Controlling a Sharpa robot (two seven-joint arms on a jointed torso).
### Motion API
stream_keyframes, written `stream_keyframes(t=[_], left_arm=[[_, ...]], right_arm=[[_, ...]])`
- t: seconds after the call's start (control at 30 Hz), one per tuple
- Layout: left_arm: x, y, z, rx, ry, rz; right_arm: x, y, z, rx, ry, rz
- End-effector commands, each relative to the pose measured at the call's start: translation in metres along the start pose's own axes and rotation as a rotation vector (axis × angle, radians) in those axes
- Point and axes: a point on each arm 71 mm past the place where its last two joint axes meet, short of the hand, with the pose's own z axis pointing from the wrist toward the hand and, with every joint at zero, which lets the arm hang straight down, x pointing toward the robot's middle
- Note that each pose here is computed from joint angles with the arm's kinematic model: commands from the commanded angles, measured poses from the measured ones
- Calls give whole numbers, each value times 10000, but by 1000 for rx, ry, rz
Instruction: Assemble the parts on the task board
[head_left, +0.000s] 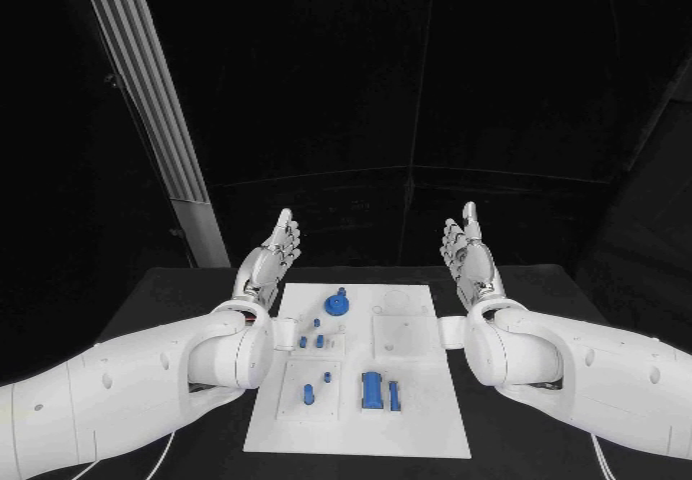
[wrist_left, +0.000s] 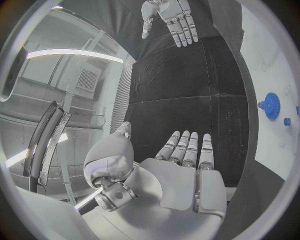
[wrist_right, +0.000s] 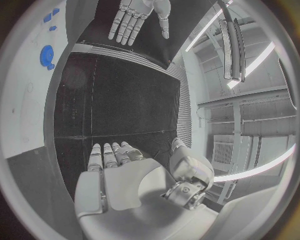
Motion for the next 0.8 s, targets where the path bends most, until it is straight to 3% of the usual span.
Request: stream_keyframes(t=[0.03, 0.8], left_arm=[[-38, 7, -21, -33, -79, 51], [-38, 7, -22, -33, -79, 51]], right_arm=[[-18, -8, 4, 25, -31, 6], [-18, -8, 4, 25, -31, 6]])
